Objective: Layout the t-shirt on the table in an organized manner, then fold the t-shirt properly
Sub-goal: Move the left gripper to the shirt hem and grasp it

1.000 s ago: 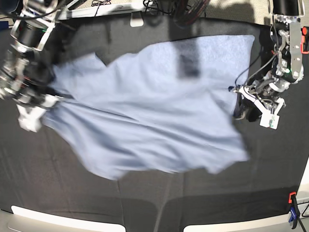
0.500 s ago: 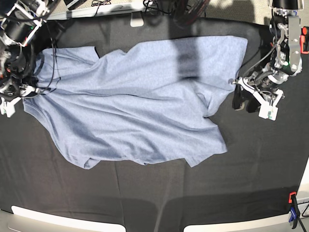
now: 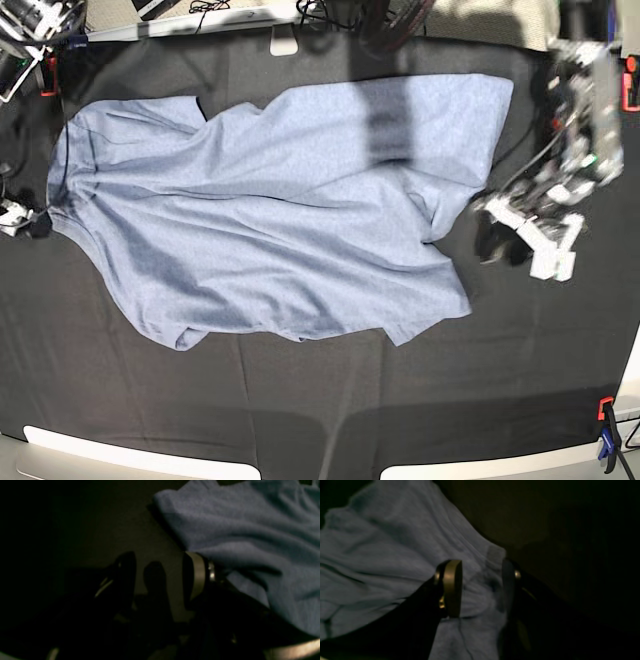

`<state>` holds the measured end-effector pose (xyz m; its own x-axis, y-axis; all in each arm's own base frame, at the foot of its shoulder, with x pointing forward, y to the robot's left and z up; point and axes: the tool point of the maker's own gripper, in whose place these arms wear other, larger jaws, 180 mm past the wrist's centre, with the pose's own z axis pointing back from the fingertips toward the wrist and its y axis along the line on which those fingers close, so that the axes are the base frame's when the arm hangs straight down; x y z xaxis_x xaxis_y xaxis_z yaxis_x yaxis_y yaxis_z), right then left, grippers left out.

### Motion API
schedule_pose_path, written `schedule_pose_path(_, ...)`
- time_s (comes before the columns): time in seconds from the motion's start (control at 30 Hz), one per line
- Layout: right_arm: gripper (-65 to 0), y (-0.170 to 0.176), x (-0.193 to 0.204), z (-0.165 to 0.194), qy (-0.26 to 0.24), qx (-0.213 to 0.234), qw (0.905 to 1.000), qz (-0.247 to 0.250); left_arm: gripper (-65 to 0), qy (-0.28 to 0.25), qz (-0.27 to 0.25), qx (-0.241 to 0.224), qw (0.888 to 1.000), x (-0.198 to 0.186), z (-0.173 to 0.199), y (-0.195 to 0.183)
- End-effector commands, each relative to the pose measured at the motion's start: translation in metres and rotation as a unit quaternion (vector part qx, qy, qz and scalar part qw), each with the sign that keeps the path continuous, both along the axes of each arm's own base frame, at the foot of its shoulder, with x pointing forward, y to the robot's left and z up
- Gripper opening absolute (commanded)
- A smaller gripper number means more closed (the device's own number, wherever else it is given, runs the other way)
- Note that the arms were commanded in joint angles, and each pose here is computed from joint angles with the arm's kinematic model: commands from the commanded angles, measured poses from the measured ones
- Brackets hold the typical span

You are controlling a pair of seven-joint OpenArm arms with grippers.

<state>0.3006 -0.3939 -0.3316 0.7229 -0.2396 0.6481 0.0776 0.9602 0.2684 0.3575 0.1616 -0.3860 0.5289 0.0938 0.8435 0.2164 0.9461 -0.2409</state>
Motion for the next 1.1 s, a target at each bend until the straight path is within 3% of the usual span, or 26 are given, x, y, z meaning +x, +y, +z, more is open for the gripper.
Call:
schedule_pose_path(0.0, -39.7, -0.006, 0.01, 0.021, -0.032, -0.011, 0.9994, 0.005, -37.0, -0.02, 0.004, -0.01, 1.0, 0.016, 0.012, 0.0)
schedule_pose_path(0.3, -39.7, -0.003, 0.01, 0.018, -0.031, -0.012, 0.9994, 0.012, -37.0, 0.018, 0.022, -0.08, 0.996, 0.072, 0.006, -0.014)
schedule_pose_path(0.4, -39.7, -0.003, 0.01, 0.018, -0.031, -0.012, 0.9994, 0.012, -37.4, 0.025, -0.015, -0.117, 0.993, 0.077, 0.012, -0.03)
schedule_pose_path(0.63, -39.7, -0.003, 0.01, 0.018, -0.031, -0.012, 0.9994, 0.012, -54.4, 0.037, -0.038, -0.103, 0.993, 0.076, 0.006, -0.049)
schedule_pose_path(0.73, -39.7, -0.003, 0.01, 0.018, -0.031, -0.012, 0.9994, 0.012, -65.0, 0.045, -0.018, -0.093, 0.994, 0.077, 0.001, -0.045)
schedule_pose_path(0.93, -39.7, -0.003, 0.01, 0.018, -0.032, -0.013, 0.9994, 0.012, -65.0, 0.03, -0.011, -0.126, 0.991, 0.082, 0.014, -0.049)
schedule_pose_path(1.07, -39.7, -0.003, 0.011, 0.019, -0.032, -0.013, 0.9993, 0.012, -65.0, 0.015, -0.036, -0.129, 0.991, 0.084, 0.031, -0.065)
